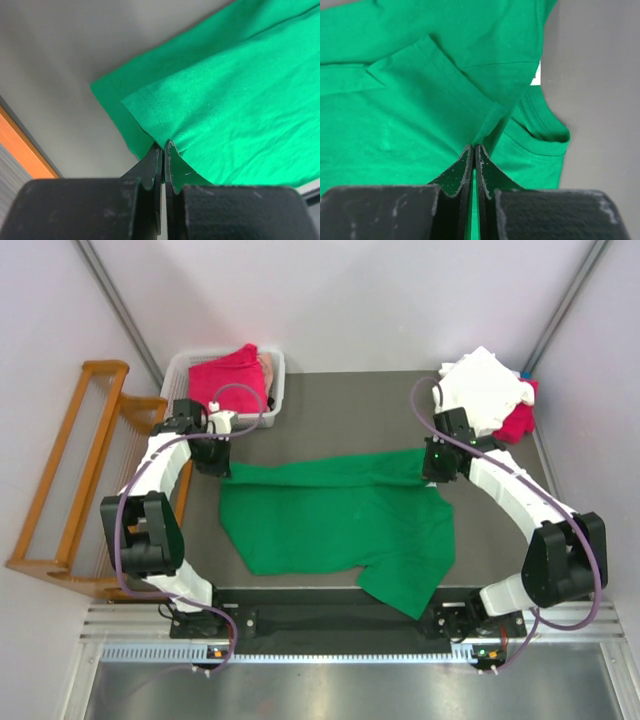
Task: Fold and stack the t-shirts
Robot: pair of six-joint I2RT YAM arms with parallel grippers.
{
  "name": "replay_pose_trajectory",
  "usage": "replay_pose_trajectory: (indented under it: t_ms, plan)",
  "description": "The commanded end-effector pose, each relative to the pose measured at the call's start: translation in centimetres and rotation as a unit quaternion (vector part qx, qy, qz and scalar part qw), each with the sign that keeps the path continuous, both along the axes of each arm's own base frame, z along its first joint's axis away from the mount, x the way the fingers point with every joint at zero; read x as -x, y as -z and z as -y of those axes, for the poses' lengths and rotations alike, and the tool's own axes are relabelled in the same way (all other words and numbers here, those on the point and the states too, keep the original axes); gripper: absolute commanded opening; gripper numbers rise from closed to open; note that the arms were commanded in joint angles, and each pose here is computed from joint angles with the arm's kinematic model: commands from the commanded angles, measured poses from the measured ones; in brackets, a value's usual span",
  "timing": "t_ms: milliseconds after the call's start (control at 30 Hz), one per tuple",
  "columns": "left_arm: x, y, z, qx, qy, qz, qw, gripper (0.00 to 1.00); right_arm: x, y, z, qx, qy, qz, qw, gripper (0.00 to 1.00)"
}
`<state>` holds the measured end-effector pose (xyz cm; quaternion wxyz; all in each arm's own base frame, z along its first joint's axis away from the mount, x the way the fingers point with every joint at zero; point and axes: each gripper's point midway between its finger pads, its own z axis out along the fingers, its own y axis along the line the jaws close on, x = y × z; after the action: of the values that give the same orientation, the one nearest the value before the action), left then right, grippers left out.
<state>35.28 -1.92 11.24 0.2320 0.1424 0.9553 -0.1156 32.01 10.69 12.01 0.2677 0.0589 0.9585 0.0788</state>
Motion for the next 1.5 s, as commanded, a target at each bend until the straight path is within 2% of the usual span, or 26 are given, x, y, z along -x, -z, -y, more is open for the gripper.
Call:
replay_pose_trajectory:
  t_ms: [0,267,633,667,700,733,800,833,867,933,967,1033,1100,1267,1467]
  plan:
    - [1.7,1.4,-0.9,-0.012,0.013,-0.03,0.999,0.0,0.2,-1.3,-0.5,-0.015,0.001,0.025,1.0,0.0]
    - [2.1,2.5,-0.8,-0.005,0.008,-0.053,0.999,0.0,1.3,-0.1,1.3,0.023,0.026,0.005,0.999,0.0]
    - [3.0,3.3,-0.7,-0.004,0.018,-0.063,0.998,0.0,5.9,3.9,2.6,0.035,0.052,-0.063,0.996,0.0]
    - [3.0,3.3,-0.7,-0.003,0.019,-0.064,0.998,0.0,6.3,4.3,2.4,0.029,0.05,-0.071,0.996,0.05]
    - [3.1,3.4,-0.7,-0.003,0.02,-0.067,0.998,0.0,6.9,5.0,2.3,0.025,0.05,-0.082,0.995,0.16]
    - [3.2,3.5,-0.6,-0.001,0.023,-0.07,0.997,0.0,7.3,5.3,2.0,0.017,0.046,-0.091,0.995,0.34]
    - [3.5,3.6,-0.4,0.002,0.024,-0.073,0.997,0.0,7.6,5.8,1.9,0.017,0.042,-0.096,0.994,0.43]
    - [3.7,3.7,-0.3,0.008,0.026,-0.074,0.997,0.0,7.6,6.0,2.2,0.024,0.045,-0.098,0.994,0.55]
    - [3.8,3.8,-0.2,0.01,0.028,-0.075,0.997,0.01,7.5,5.9,2.3,0.027,0.045,-0.096,0.994,0.61]
    - [4.2,4.2,-0.1,0.011,0.031,-0.082,0.996,0.1,6.9,5.3,2.2,0.026,0.043,-0.089,0.995,0.68]
    - [4.4,4.2,-0.1,0.011,0.034,-0.083,0.996,0.15,6.3,4.5,2.1,0.025,0.042,-0.078,0.996,0.68]
    - [4.7,4.3,-0.2,0.006,0.034,-0.085,0.996,0.38,5.7,3.8,2.2,0.03,0.043,-0.069,0.996,0.69]
    - [4.6,4.1,-0.4,0.003,0.033,-0.08,0.996,0.5,4.5,2.4,1.8,0.025,0.039,-0.052,0.998,0.69]
    - [3.5,1.5,-0.2,0.009,0.022,-0.045,0.999,0.54,2.0,0.3,0.9,0.015,0.029,-0.02,0.999,0.68]
    - [1.4,-0.1,0.1,0.023,0.01,-0.028,0.999,0.54,0.2,1.1,0.0,0.003,0.023,-0.01,1.0,0.67]
